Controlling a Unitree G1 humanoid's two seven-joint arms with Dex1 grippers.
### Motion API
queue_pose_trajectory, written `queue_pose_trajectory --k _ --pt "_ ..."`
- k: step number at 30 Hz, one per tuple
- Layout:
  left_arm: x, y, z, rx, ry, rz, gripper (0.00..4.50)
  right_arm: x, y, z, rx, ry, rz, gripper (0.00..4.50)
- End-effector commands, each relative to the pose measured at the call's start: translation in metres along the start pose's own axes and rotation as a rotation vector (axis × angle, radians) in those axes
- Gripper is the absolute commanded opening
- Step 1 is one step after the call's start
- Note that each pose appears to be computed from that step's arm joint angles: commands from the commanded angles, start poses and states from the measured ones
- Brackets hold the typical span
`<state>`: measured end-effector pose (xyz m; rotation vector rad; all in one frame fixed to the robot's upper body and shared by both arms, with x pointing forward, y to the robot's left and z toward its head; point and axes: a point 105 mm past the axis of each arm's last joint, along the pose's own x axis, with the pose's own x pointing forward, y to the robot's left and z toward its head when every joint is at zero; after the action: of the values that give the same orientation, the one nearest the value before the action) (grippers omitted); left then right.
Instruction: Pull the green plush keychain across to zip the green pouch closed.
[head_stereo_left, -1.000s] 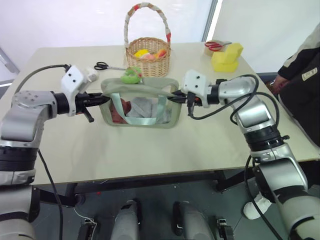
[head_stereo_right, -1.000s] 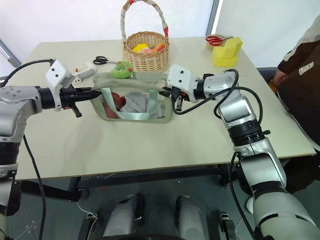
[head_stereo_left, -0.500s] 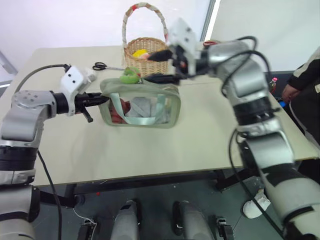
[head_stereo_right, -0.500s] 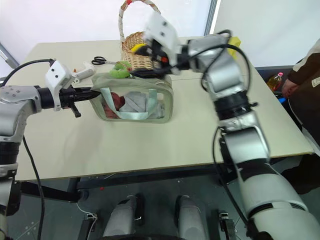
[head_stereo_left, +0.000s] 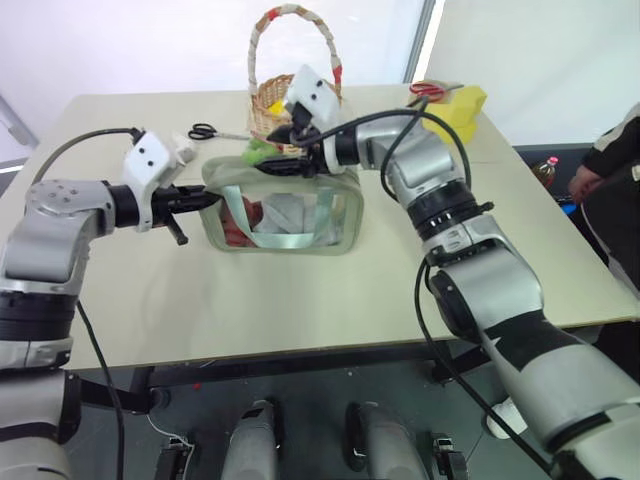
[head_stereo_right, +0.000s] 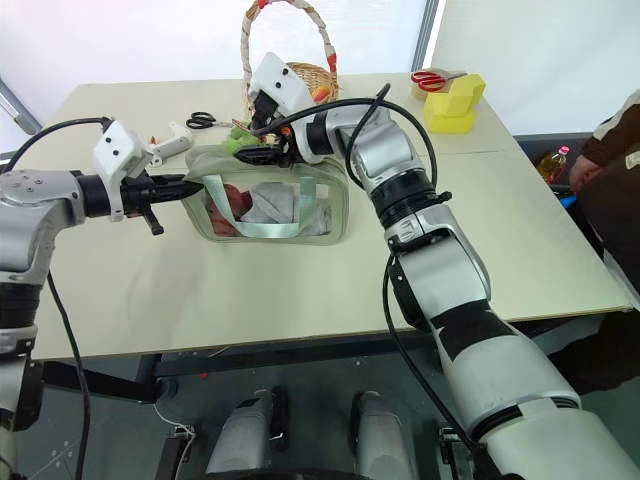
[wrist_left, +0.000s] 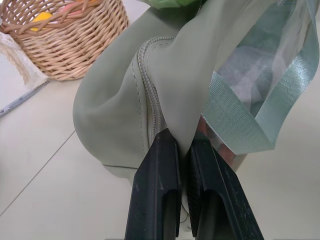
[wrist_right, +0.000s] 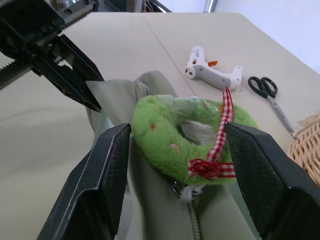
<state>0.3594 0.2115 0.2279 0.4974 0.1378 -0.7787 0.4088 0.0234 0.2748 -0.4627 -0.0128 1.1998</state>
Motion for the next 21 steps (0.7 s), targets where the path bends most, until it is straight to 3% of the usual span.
queue_pose_trajectory --k 1,4,5,12,17,21 --pt "-0.005 0.003 0.01 0.027 -0.023 0.019 0.0 0.002 0.001 0.019 -0.077 -0.029 0.005 1.86" --pt "-0.004 0.003 0.01 0.028 -0.024 0.018 0.0 0.003 0.002 0.023 -0.097 -0.041 0.01 0.26" --pt "-0.004 0.004 0.01 0.029 -0.025 0.018 0.0 0.003 0.003 0.024 -0.108 -0.041 0.014 0.06" --pt "-0.004 0.003 0.011 0.03 -0.025 0.018 0.0 -0.018 -0.013 0.033 -0.163 -0.059 -0.06 0.06" --pt "-0.007 0.004 0.008 0.022 -0.018 0.03 0.0 -0.077 -0.037 0.04 -0.213 -0.057 -0.223 0.06" --pt "-0.007 0.003 0.005 0.011 -0.014 0.026 0.0 -0.119 -0.047 0.027 -0.193 -0.001 -0.383 0.06"
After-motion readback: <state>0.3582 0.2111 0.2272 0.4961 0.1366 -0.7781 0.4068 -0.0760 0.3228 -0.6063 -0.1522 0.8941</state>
